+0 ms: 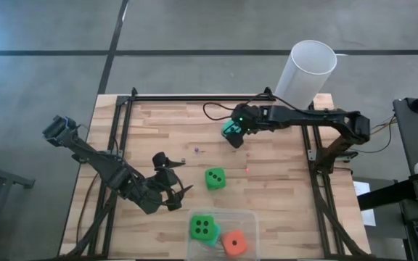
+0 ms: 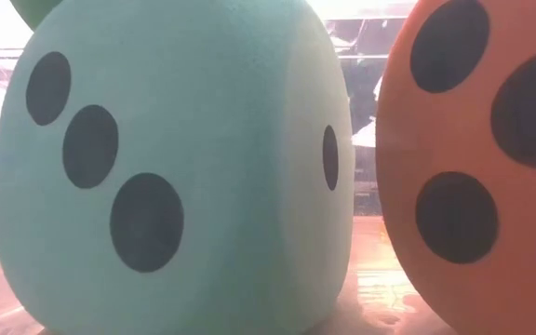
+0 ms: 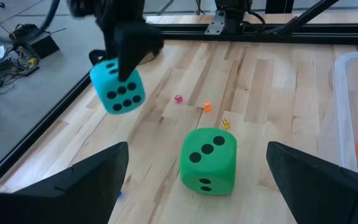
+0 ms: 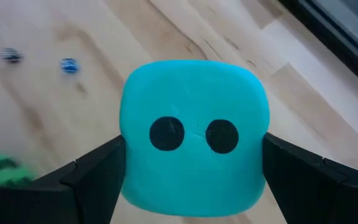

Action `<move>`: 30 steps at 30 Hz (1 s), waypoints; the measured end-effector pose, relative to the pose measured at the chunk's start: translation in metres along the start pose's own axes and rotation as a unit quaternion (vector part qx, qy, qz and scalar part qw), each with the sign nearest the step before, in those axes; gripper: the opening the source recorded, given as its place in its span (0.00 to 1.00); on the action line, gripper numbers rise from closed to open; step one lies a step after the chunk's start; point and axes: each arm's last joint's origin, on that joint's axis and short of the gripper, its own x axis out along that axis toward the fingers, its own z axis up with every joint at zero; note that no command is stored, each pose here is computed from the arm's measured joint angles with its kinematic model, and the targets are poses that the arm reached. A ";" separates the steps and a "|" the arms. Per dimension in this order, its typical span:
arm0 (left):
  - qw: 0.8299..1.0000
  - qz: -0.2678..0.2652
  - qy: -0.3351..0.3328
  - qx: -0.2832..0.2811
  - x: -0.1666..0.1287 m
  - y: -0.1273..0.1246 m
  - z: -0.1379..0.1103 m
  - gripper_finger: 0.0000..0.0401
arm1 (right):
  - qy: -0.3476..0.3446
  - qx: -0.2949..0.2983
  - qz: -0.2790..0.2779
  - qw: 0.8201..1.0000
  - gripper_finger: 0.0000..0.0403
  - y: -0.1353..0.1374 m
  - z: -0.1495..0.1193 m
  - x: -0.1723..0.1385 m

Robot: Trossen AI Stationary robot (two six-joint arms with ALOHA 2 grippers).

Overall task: Pick & Place Dice
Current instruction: Put the large blue dice into the transparent bin

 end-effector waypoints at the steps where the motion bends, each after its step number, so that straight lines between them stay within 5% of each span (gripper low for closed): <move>1: 1.000 0.000 0.000 0.000 0.000 0.000 0.000 0.96 | -0.005 -0.002 0.003 1.000 0.82 0.002 -0.001 -0.006; 16: 1.000 0.000 0.000 0.000 0.000 0.000 0.000 0.97 | -0.121 -0.053 0.009 0.991 0.82 0.048 -0.032 -0.089; 30: 1.000 0.000 0.001 0.001 0.000 0.000 0.000 0.97 | -0.115 -0.104 -0.004 0.988 0.82 0.067 -0.060 -0.105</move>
